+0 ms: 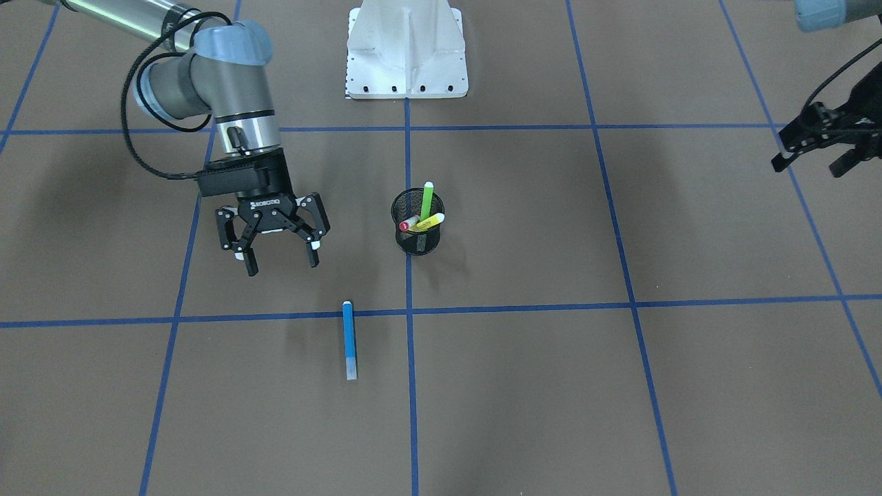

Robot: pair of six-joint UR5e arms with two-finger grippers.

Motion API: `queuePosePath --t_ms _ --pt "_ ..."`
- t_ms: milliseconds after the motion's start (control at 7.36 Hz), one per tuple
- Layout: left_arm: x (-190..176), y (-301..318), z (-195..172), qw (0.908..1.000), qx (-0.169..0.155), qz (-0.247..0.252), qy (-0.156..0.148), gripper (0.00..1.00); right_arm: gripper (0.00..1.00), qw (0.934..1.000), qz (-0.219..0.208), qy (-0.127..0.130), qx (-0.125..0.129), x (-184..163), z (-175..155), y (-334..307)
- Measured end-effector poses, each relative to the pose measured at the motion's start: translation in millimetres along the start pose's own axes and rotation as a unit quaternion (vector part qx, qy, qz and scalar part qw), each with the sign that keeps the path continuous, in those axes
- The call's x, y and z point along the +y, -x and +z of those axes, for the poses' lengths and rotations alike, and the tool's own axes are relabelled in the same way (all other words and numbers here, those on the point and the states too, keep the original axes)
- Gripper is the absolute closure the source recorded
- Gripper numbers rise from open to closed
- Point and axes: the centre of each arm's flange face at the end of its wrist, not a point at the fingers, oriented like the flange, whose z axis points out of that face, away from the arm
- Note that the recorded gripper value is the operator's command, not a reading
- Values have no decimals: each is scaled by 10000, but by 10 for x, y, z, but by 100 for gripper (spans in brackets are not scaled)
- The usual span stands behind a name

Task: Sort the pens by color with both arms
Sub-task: 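Withdraw the right gripper while the left gripper moves toward the cup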

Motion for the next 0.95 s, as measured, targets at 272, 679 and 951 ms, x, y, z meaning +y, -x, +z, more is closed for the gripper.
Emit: queuePosePath --t_ms 272,679,951 --pt "-110 -1082 187 9998 -71 57 149 1 1 9947 -489 881 191 -527 -98 -729" --pt "9 -2691 592 9972 -509 280 473 1 1 9691 -1067 2224 90 -1105 -449 -2372" --pt "-161 -3659 869 9962 -491 254 673 1 1 9534 -1298 2723 52 -1133 -655 -3104"
